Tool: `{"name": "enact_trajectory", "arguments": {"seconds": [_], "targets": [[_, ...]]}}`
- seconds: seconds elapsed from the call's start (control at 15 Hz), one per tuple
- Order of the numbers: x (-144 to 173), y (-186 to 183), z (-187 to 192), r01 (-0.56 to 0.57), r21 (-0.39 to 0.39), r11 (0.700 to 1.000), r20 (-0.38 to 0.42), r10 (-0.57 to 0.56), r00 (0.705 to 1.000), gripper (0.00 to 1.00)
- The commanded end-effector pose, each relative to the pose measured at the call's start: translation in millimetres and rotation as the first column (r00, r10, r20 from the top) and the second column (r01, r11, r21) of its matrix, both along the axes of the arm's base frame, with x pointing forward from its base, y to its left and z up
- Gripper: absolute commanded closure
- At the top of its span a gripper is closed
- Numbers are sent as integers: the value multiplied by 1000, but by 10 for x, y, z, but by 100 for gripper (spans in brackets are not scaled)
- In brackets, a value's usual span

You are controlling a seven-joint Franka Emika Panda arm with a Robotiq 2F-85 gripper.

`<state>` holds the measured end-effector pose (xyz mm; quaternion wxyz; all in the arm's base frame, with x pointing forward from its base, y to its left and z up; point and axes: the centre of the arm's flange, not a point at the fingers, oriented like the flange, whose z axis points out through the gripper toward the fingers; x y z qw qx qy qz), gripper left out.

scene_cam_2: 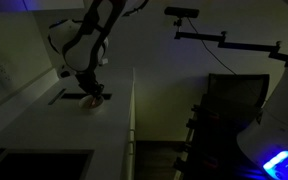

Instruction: Remove the marker from the bowl and put it on the table

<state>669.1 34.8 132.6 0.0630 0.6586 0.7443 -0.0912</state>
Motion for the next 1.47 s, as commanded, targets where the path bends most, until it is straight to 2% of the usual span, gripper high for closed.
{"name": "enact_trajectory", "arguments": {"seconds": [0.0, 0.2, 0.33, 0.47, 0.67, 0.73, 0.87, 0.93, 1.13, 1.27, 1.33, 1.4], "targets": [[-204, 207, 29, -198, 4, 980, 22, 198, 980, 96], [-133, 510, -44, -359, -13, 933, 0, 359, 933, 96], [-50, 679, -63, -460, -9, 888, -14, 460, 888, 96], [95, 829, -55, -555, 10, 832, -24, 555, 831, 96], [370, 964, -109, -682, 60, 729, -33, 684, 729, 96], [481, 979, -175, -695, 89, 714, -38, 700, 714, 96], [639, 967, -312, -698, 158, 698, -43, 711, 702, 96], [693, 958, -378, -692, 183, 699, -33, 707, 706, 96], [783, 914, -535, -677, 231, 699, -17, 698, 716, 96], [803, 915, -570, -673, 234, 702, 2, 691, 722, 95], [803, 912, -563, -674, 222, 704, 11, 689, 724, 60], [807, 908, -554, -679, 202, 706, 6, 692, 722, 58]]}}
